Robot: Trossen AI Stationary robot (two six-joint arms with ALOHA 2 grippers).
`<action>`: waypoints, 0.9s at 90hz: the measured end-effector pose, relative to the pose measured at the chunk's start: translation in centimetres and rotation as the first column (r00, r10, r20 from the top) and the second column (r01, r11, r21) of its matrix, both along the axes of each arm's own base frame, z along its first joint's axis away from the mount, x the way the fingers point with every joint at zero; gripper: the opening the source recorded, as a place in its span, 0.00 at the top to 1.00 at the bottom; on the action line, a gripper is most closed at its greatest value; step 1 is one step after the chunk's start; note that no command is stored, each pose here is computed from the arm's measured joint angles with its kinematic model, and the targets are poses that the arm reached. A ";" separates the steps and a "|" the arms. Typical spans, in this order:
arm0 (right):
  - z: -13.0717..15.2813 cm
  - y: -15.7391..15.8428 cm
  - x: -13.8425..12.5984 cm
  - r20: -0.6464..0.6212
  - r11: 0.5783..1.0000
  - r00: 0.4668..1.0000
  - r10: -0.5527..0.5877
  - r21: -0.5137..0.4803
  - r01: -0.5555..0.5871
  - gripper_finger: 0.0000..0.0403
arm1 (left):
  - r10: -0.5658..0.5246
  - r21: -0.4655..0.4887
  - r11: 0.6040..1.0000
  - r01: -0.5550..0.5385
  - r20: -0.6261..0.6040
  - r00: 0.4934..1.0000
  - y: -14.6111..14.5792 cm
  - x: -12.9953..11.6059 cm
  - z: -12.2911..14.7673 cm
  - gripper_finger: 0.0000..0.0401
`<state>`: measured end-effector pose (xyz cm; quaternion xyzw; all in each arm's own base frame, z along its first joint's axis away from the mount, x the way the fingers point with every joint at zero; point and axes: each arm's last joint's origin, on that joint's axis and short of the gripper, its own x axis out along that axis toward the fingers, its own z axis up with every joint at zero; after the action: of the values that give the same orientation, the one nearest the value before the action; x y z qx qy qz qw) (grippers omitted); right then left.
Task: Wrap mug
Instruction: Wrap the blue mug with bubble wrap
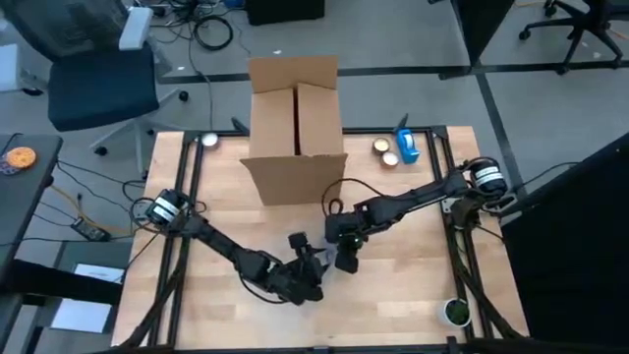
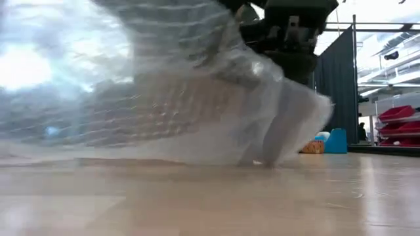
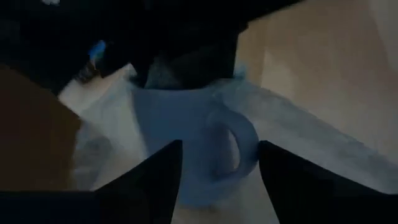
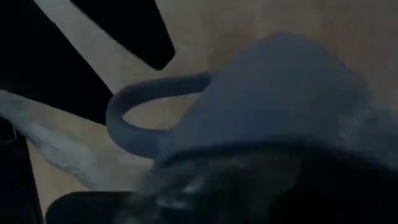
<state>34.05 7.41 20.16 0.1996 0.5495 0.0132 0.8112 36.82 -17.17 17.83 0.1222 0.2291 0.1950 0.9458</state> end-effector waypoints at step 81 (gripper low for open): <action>-0.9 -0.8 0.5 -0.051 0.999 0.998 -0.048 -0.004 0.047 1.00 | 0.037 0.102 0.994 -0.028 -0.087 0.995 1.0 -0.5 -1.1 0.52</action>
<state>34.56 6.65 19.21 0.2118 0.5652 -0.0119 0.7972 36.33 -16.15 16.74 0.1745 0.2630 0.2162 0.9239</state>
